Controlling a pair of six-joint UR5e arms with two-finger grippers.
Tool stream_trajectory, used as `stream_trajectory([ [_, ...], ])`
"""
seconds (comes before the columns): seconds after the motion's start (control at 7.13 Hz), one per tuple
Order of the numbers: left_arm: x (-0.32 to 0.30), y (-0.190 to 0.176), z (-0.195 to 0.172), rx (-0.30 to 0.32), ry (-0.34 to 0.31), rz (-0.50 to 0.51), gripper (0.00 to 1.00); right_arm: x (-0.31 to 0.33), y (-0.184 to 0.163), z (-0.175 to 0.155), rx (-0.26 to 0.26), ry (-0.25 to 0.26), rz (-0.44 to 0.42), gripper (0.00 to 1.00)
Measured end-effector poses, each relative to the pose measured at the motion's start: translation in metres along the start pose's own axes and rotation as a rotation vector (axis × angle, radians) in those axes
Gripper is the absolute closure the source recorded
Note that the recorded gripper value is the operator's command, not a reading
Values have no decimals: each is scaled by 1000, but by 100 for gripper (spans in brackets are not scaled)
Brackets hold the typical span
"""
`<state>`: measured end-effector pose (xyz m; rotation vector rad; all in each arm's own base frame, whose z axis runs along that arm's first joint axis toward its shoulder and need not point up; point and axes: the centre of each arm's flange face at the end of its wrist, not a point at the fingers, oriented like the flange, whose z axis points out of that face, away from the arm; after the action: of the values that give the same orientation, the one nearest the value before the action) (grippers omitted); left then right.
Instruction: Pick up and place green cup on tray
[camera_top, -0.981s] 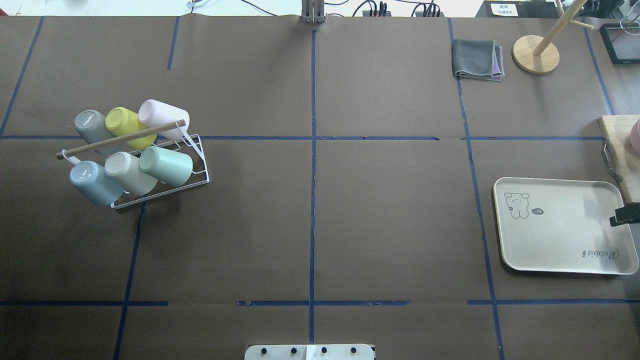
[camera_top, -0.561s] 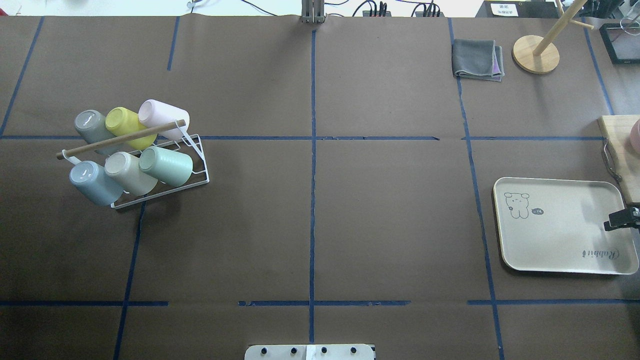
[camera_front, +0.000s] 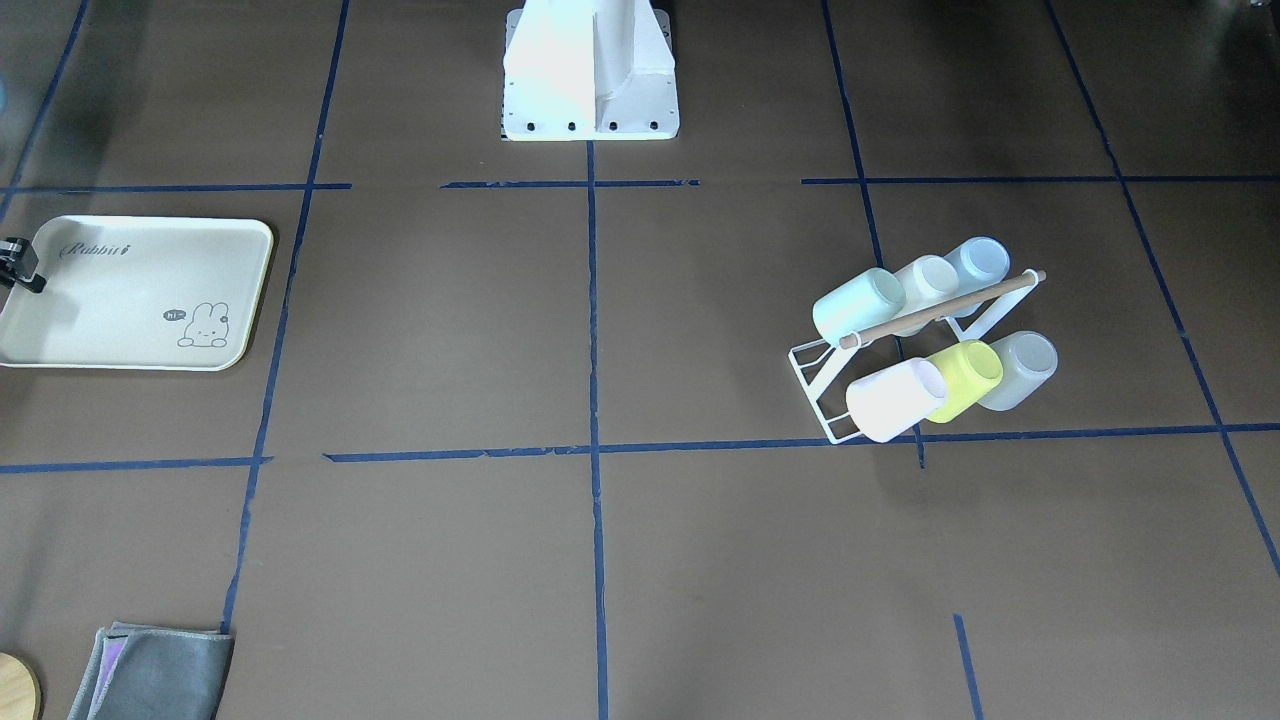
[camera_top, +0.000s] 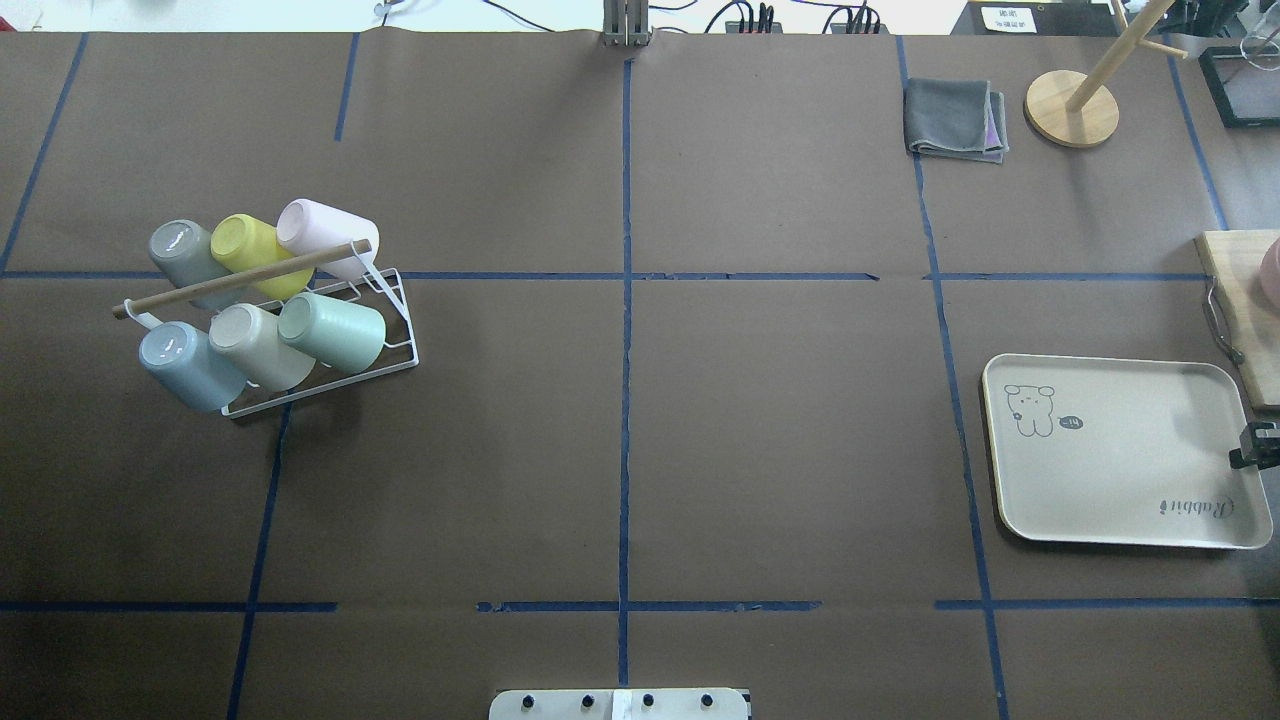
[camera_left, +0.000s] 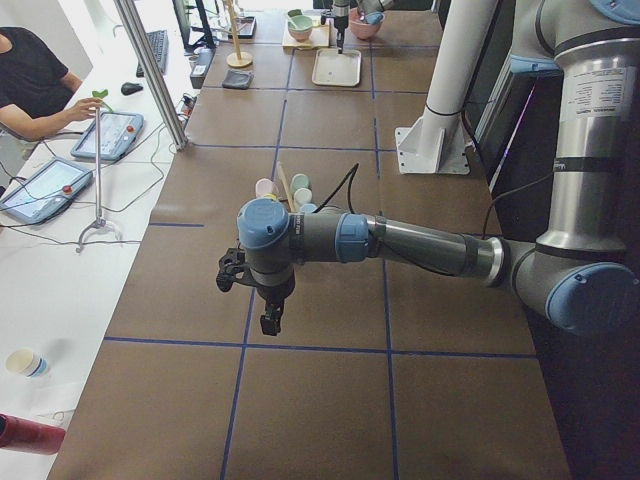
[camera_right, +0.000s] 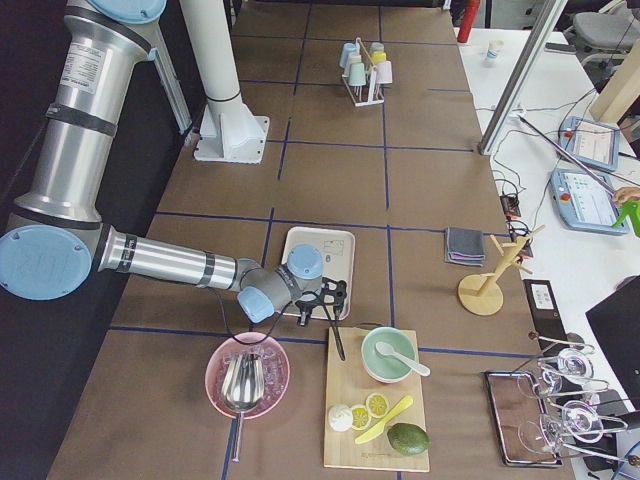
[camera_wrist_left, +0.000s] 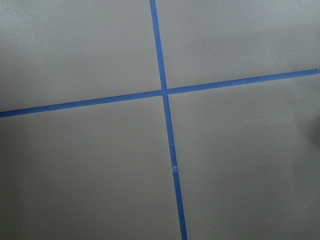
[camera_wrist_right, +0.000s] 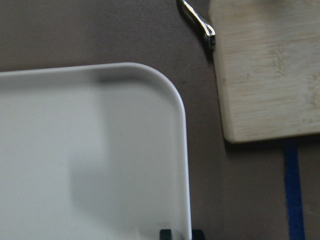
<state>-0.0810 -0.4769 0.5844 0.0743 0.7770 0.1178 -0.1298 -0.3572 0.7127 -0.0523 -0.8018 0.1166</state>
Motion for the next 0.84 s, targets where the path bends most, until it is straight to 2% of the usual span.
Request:
stream_trajectory([
  [0.42,1,-1,-2,3,-2,3,0,0,1,-1,1,-2,-1,100],
  [0.56,1,-1,-2,3,-1,3,0,-3,1,-5,15,-17,-15,100],
  [0.84,2,0,-2,4,-1,2,0,-3,1,-27,98,-99,-62,100],
])
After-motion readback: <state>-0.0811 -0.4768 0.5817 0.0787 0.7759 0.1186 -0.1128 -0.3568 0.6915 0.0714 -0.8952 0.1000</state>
